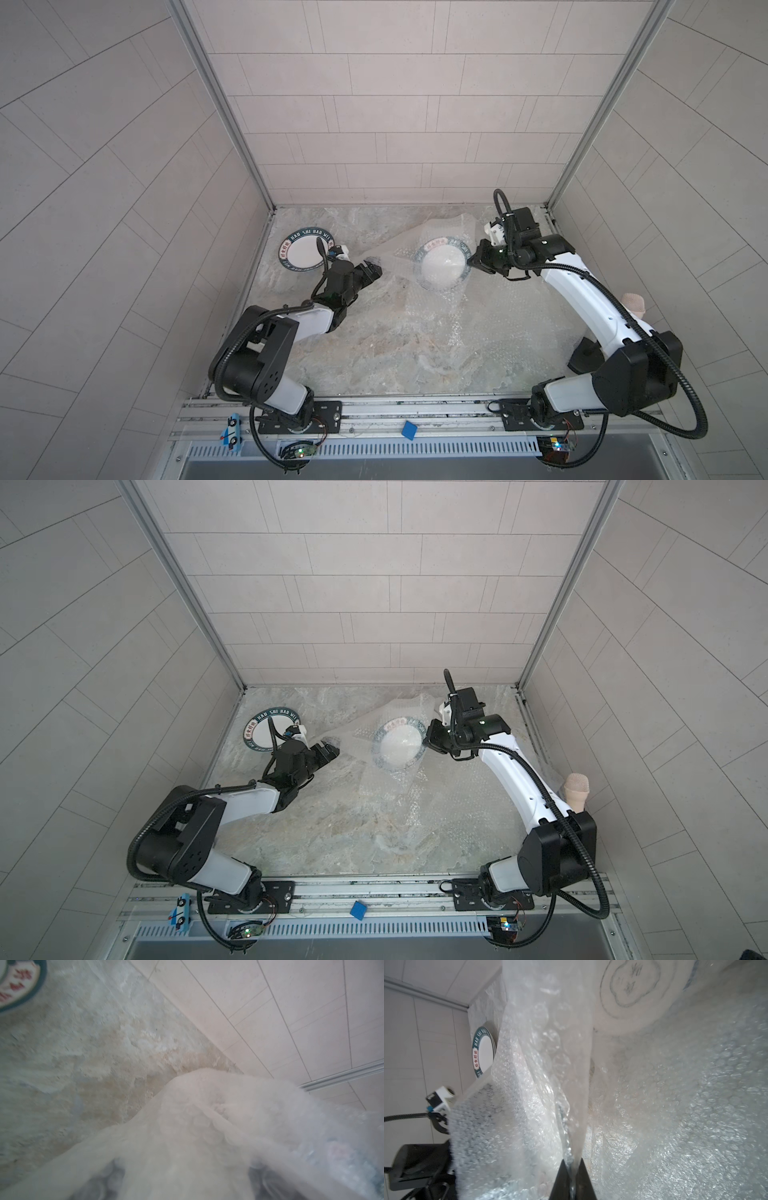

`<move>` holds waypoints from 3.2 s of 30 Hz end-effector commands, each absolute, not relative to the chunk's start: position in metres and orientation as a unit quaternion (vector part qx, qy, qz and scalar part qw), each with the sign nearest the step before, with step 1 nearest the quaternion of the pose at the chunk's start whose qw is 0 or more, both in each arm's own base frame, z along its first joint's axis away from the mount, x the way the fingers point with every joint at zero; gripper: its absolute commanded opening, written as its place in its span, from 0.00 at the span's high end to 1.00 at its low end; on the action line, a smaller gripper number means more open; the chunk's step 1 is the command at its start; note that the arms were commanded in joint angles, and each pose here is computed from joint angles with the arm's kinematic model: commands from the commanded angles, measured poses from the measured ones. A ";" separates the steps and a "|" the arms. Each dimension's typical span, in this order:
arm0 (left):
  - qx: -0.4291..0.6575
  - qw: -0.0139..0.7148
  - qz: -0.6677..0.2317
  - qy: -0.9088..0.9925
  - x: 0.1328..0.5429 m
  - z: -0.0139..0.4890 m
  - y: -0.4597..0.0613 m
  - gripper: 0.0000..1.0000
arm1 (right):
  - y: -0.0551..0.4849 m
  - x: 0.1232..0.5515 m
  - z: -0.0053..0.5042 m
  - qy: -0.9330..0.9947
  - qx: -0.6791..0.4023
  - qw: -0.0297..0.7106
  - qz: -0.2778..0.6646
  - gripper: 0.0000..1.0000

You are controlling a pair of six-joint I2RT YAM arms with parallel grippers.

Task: Unpack dinner plates from bubble wrap
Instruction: Unwrap the bubble wrap at the center of the board.

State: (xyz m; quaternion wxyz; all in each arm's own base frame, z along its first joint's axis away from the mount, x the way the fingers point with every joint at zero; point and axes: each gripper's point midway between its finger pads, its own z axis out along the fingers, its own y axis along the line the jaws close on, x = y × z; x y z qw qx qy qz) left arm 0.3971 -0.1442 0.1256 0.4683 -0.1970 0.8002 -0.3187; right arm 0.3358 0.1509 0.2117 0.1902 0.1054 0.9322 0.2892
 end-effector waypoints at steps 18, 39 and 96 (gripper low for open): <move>-0.183 0.495 -0.249 0.812 0.319 0.172 -0.094 0.02 | 0.259 0.361 0.110 0.934 -0.027 0.148 0.323 1.00; -0.371 0.258 -0.251 0.856 0.290 0.103 -0.065 0.09 | 0.258 0.362 0.060 0.946 -0.038 0.118 0.300 0.90; 0.335 0.140 -0.430 0.827 0.213 0.184 -0.527 0.74 | 0.007 0.342 0.265 0.896 0.221 0.355 0.145 0.00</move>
